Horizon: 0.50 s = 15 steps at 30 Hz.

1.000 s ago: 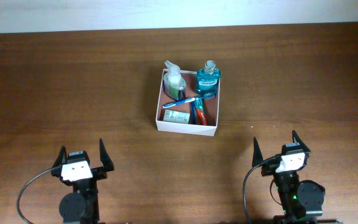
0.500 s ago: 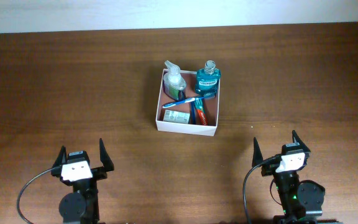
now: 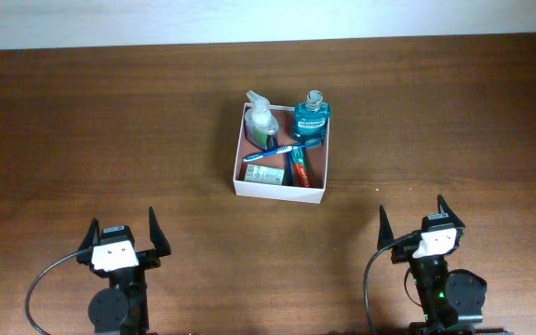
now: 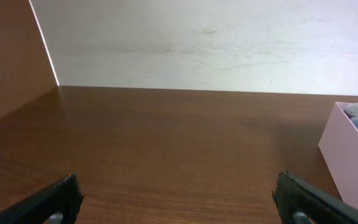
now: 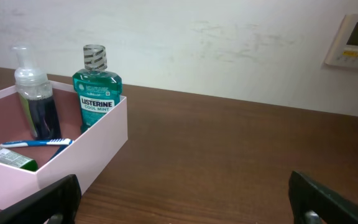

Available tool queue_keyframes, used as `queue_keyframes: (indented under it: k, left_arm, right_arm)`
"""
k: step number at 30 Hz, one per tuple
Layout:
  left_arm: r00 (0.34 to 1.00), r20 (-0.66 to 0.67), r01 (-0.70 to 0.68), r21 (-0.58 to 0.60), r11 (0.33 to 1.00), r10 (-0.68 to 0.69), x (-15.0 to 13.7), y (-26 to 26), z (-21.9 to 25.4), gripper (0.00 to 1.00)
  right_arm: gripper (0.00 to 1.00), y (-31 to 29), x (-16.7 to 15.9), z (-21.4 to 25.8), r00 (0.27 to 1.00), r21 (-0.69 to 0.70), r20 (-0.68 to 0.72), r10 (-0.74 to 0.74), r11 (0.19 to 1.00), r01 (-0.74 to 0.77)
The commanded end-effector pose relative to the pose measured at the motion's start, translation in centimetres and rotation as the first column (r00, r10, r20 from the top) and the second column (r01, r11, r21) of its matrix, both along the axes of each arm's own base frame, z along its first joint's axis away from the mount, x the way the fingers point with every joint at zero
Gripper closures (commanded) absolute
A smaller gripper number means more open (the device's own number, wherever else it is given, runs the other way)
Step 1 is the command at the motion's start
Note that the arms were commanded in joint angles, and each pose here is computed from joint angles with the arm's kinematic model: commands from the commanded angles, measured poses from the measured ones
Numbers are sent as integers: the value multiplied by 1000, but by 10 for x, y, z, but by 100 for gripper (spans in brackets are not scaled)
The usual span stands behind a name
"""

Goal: Pack container

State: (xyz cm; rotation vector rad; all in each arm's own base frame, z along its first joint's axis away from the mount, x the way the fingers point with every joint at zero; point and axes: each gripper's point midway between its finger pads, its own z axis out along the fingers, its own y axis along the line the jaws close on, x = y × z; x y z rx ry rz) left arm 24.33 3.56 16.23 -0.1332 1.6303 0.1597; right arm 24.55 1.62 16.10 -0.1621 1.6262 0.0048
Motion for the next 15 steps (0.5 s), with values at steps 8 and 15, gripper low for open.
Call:
queue_keyframes:
  k: [8,15]
  left_arm:
    - [1000,0,-19,1,1000,19,-1,3,-2,0]
    - [1000,0,-19,1,1000,19,-1,3,-2,0]
  right_arm:
    - [1,0,0,-2,1000,7,-3,-3,1000,3]
    - [2,0,0,-2,1000,7,-4,-3,1000,3]
